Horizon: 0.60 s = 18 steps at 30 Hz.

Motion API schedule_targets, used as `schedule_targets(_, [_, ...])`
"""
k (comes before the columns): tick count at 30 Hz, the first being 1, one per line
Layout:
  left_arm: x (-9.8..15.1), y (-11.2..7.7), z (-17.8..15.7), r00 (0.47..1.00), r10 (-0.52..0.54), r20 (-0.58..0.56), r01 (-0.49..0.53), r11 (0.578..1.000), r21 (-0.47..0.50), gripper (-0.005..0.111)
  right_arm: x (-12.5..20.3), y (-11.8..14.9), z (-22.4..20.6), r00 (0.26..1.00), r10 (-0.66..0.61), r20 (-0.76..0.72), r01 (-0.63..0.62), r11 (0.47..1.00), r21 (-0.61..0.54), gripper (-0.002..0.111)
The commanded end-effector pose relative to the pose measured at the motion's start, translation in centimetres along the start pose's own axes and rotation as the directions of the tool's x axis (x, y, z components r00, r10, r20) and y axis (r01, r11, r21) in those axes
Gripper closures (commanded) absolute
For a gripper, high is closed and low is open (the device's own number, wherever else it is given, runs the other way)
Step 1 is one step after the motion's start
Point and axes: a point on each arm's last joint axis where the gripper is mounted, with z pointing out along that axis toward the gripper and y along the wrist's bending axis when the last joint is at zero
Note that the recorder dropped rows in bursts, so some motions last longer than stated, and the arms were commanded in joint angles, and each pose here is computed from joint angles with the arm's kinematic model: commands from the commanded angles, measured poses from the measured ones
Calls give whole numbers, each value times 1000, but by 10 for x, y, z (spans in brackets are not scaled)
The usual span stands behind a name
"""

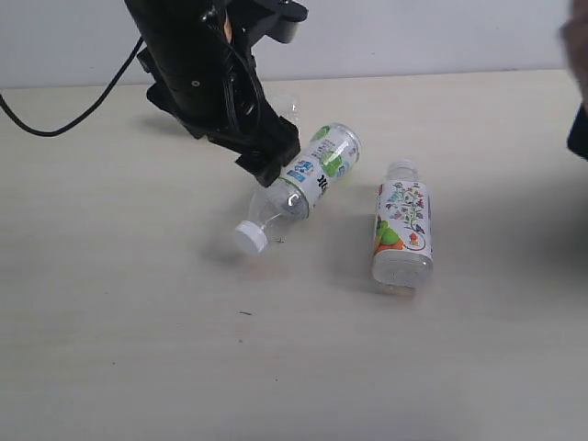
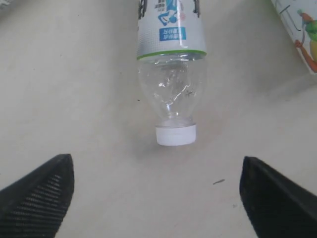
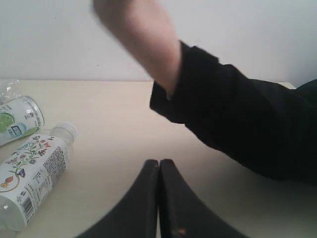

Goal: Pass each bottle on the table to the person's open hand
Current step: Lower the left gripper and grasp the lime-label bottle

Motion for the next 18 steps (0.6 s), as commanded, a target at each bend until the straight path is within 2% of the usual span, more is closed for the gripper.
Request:
schedule_targets(1, [-5,-2,-3,997,2,72,-4,999,32,21,0,0,0,1000,-5,12,5,1000,5,108])
schedule_targets(7, [-20,-5,2,977,-30,213,17,998,63,21,0,0,0,1000,-5,12,5,1000,5,108])
schedule_targets(11, [-31,-8,27,966,-45,255,27,997,73,21,0,0,0,1000,-5,12,5,1000,5,108])
schedule_targets(15, [-41,7,61,981,-116,157,98,989,113,21,0,0,0,1000,-5,12,5,1000,5,108])
schedule_targets(18, [-50,18,74,994,-66,92,49,984,170,21,0,0,0,1000,-5,12,5,1000,5,108])
